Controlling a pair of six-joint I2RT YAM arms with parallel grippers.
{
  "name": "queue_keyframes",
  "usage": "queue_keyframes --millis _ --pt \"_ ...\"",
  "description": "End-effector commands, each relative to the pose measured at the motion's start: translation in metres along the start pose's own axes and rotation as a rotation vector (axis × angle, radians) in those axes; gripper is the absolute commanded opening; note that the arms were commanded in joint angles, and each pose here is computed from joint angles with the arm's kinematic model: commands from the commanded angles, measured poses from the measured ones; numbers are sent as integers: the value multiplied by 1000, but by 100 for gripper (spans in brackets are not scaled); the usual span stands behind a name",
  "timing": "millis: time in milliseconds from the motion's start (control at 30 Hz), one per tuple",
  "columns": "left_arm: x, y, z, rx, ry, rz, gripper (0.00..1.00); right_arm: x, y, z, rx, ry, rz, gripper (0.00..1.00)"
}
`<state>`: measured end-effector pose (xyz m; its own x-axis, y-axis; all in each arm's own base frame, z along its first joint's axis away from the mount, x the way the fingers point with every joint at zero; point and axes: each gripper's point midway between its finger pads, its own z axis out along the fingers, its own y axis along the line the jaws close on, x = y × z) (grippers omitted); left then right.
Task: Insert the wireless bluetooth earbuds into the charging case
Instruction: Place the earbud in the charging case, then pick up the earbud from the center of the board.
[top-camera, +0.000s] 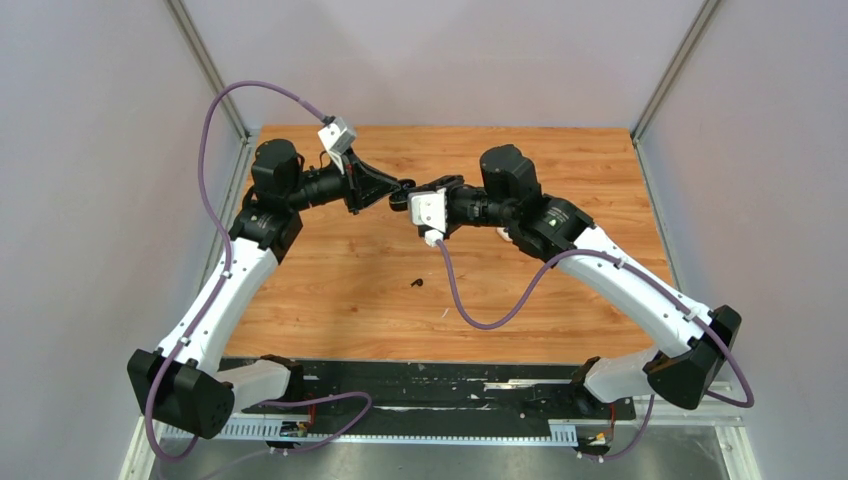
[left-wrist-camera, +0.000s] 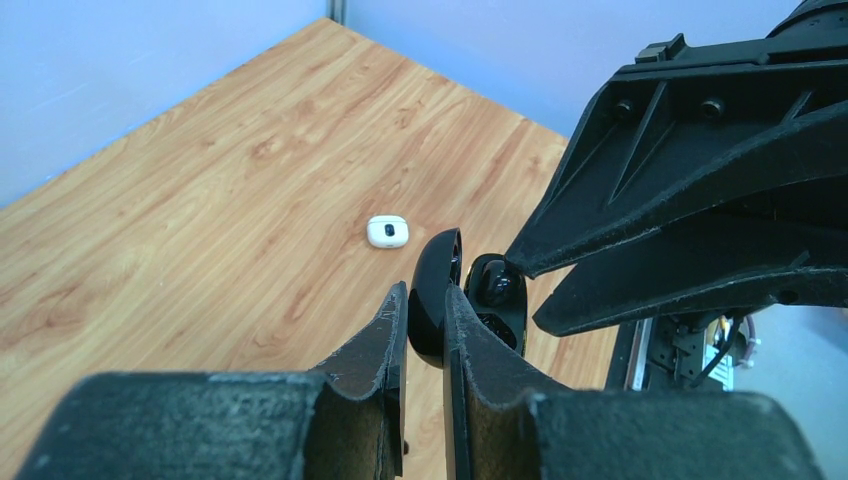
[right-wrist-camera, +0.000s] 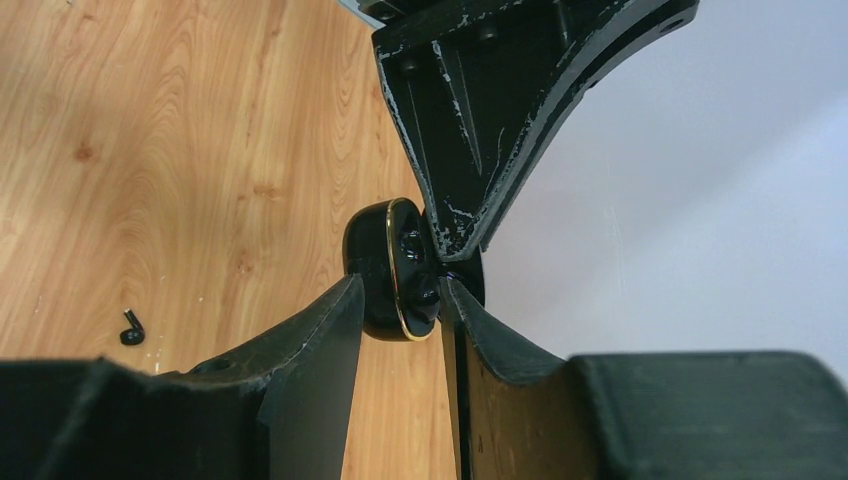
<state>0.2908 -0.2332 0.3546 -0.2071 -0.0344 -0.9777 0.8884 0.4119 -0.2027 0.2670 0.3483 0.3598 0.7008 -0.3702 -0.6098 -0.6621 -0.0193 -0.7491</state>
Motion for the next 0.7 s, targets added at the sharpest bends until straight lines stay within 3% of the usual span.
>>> queue_keyframes --millis 0,233,533,667 --pt "-15 -5 -1 19 -41 69 0 -25 -14 -21 37 -54 37 38" --pt "-3 2 -4 -22 -6 106 0 -31 -22 -51 105 -68 271 39" --pt "-1 19 -16 -144 10 176 0 38 22 -52 103 26 744 43" --pt "2 18 -22 -162 17 194 0 34 15 -45 86 -23 923 46"
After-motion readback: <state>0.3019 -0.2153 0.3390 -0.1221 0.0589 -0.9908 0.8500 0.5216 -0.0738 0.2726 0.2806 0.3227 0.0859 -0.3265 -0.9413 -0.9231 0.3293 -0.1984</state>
